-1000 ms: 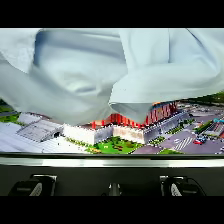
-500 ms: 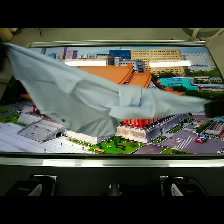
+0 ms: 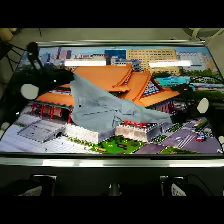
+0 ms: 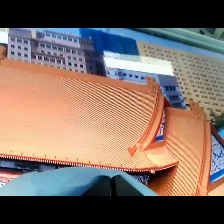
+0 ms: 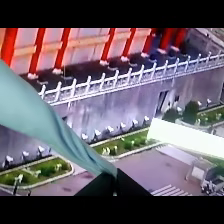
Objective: Fold the shirts.
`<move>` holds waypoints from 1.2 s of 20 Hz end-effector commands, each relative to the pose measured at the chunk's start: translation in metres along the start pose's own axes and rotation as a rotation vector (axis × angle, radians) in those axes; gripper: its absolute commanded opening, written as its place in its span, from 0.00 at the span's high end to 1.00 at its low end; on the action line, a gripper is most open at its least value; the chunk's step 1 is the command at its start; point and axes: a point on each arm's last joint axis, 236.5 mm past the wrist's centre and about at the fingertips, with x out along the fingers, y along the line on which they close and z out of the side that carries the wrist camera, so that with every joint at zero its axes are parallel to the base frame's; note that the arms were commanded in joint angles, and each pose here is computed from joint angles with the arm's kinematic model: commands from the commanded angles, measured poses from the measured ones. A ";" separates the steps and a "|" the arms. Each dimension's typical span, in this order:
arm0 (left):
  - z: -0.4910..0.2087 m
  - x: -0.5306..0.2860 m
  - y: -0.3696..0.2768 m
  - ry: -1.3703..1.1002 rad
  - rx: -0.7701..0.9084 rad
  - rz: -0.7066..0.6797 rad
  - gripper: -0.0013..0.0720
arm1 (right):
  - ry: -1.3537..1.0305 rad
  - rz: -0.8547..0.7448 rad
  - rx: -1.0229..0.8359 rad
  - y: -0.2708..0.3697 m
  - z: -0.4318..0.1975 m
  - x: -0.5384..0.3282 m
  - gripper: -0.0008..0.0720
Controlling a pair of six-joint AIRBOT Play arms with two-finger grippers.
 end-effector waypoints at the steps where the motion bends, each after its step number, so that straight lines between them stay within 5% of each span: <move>1: -0.070 0.058 0.020 0.215 -0.106 0.032 0.75 | -0.019 0.075 0.074 0.015 0.013 0.037 0.96; 2: -0.092 0.060 0.023 0.306 -0.113 0.039 0.38 | -0.007 0.091 0.081 0.019 0.011 0.042 0.96; 3: -0.105 0.056 0.028 0.377 -0.111 0.048 0.16 | -0.004 0.089 0.080 0.019 0.011 0.044 0.96; 4: -0.109 0.049 0.035 0.434 -0.099 0.053 0.15 | 0.000 0.069 0.066 0.014 0.010 0.043 0.95; 5: -0.108 0.037 0.045 0.485 -0.087 0.057 0.15 | 0.008 0.048 0.050 0.007 0.011 0.039 0.68; 6: -0.103 0.024 0.055 0.534 -0.089 0.063 0.15 | 0.020 0.026 0.033 -0.001 0.013 0.030 0.22; 7: -0.097 0.006 0.068 0.584 -0.114 0.076 0.15 | 0.029 0.001 0.019 -0.011 0.019 0.016 0.03; 10: -0.090 -0.041 0.100 0.683 -0.155 0.103 0.16 | -0.060 0.004 0.020 -0.019 0.056 -0.035 0.03; 16: -0.214 -0.063 0.098 0.893 -0.266 0.105 0.15 | -0.090 0.547 0.020 0.108 0.055 -0.015 0.04; 24: -0.280 -0.026 0.053 0.883 -0.356 0.056 0.15 | 0.031 0.701 0.121 0.143 0.033 0.044 0.04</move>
